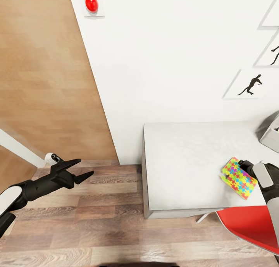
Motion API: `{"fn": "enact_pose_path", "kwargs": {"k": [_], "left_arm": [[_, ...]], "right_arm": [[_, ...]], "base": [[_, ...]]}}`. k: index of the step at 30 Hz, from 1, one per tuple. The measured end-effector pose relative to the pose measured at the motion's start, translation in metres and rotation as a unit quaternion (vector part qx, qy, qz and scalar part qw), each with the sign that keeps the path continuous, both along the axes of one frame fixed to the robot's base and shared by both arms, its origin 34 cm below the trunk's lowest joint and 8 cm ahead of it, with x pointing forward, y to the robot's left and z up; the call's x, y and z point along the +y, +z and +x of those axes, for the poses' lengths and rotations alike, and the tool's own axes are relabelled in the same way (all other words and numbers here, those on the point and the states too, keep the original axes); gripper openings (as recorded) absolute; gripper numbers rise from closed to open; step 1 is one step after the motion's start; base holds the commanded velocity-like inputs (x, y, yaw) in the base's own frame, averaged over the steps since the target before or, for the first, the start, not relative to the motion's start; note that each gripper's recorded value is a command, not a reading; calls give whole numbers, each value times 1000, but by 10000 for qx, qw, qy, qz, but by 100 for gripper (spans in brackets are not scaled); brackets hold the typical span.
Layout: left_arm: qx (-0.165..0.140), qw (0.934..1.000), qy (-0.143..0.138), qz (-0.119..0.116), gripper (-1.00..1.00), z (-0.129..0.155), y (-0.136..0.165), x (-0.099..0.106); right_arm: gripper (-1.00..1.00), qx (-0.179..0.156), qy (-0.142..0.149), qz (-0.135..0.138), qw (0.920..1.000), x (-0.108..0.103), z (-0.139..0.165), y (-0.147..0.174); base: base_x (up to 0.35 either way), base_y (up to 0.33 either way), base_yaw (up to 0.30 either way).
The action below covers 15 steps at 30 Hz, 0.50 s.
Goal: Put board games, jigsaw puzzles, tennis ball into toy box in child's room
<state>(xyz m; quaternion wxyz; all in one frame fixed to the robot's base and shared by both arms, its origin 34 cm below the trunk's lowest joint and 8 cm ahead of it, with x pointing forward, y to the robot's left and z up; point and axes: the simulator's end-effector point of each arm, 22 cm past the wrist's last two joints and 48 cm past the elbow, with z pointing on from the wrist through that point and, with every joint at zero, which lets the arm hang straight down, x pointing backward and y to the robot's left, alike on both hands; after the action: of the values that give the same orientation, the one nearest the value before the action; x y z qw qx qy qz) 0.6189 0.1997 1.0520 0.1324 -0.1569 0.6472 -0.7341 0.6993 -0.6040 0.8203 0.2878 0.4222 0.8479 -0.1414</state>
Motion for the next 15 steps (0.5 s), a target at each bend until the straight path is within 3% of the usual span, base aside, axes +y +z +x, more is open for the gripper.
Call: {"fn": "enact_pose_path", "kwargs": {"k": [10,14,15], "left_arm": [[-1,10000,-3,-3,100,0,0,0],[-1,10000,-5,-4,100,0,0,-1],[-3,10000,-5,-5,100,0,0,-1]], "right_arm": [[100,-66,-51,49,10000,-2,1,1],[100,-166,-152,185,9996,-2,0,0],[100,-259,-241,376,9987,3,0,-4]], "base": [[4,-3,-9],[0,0,-202],[0,0,-258]]}}
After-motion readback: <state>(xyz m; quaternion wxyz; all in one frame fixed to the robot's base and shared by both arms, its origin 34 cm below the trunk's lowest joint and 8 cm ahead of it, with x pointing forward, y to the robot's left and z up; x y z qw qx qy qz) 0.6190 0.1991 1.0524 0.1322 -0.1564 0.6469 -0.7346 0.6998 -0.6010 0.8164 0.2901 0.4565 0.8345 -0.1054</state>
